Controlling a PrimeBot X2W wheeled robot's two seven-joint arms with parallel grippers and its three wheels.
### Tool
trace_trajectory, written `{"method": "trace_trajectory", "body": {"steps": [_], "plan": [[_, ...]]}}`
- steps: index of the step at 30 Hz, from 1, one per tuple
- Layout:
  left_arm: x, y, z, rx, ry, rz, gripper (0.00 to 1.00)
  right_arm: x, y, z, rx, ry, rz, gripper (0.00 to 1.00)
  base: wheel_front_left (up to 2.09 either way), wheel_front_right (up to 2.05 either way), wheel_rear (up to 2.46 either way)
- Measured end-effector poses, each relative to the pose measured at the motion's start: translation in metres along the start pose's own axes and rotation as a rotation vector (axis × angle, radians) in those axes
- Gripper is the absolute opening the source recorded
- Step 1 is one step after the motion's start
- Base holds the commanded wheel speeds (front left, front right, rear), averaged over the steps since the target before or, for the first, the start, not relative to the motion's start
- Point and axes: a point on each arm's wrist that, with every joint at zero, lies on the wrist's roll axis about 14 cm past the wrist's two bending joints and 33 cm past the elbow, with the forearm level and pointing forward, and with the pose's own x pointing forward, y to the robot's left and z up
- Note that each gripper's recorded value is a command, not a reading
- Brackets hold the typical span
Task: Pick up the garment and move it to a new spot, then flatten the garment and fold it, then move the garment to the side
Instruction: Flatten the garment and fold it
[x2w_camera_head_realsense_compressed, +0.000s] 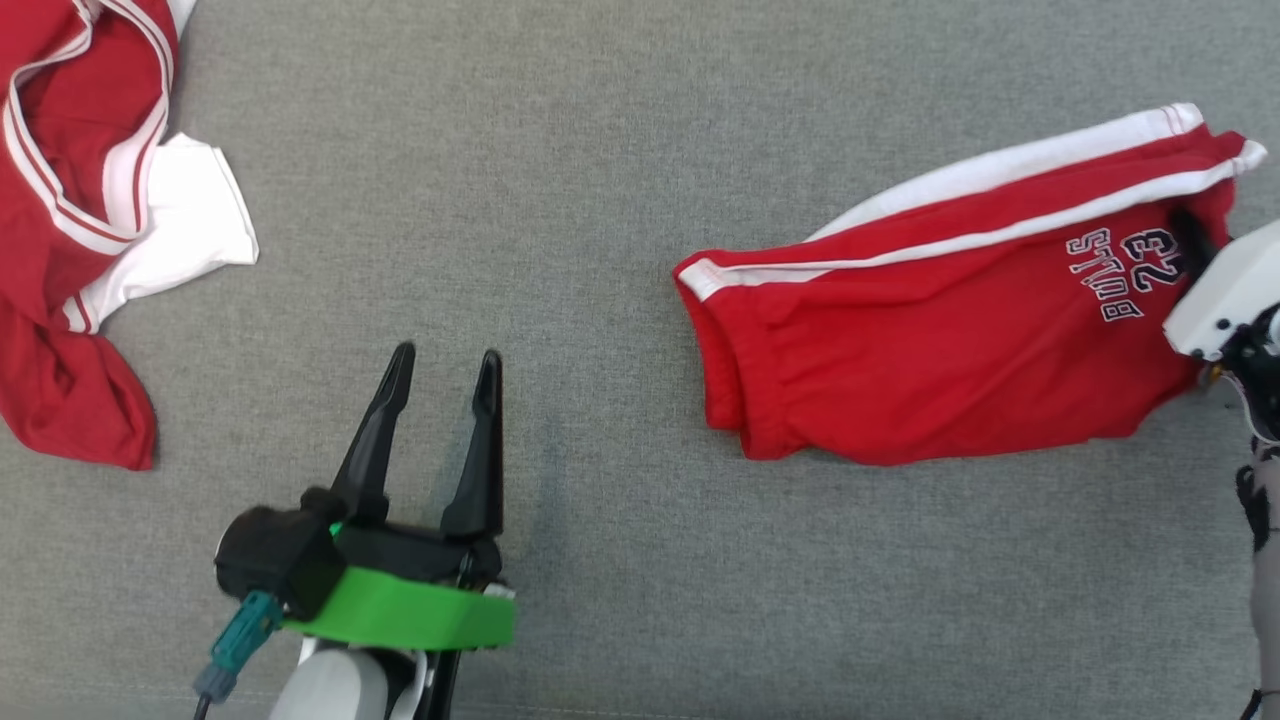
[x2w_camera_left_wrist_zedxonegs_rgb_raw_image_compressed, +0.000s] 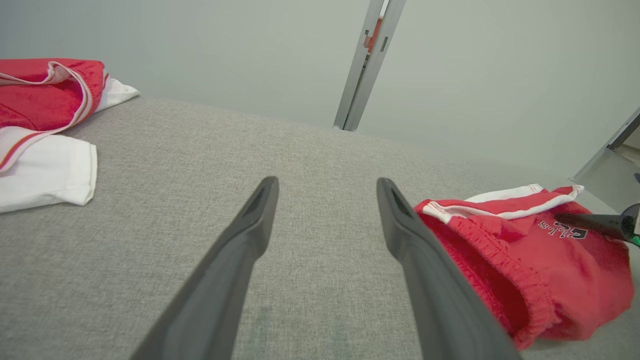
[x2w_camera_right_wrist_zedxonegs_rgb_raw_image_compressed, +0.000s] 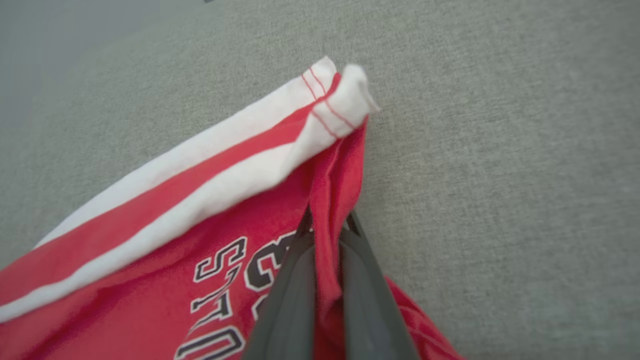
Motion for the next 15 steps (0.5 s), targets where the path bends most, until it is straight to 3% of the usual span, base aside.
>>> {"method": "trace_trajectory", "body": {"steps": [3,10,15], "plan": [[-0.015,0.008,-0.001,0.020,0.010,0.025,1.00,-0.015,-0.022,0.010,0.049,-0.040,-0.046,0.00,0.00,0.00,0.00],[-0.049,0.017,-0.002,0.020,0.020,0.083,1.00,-0.085,-0.109,0.039,0.076,-0.151,-0.253,0.00,0.00,0.00,0.00],[-0.065,0.018,0.002,0.000,0.009,0.103,1.00,-0.121,-0.112,0.059,0.042,-0.202,-0.264,0.00,0.00,0.00,0.00]]}}
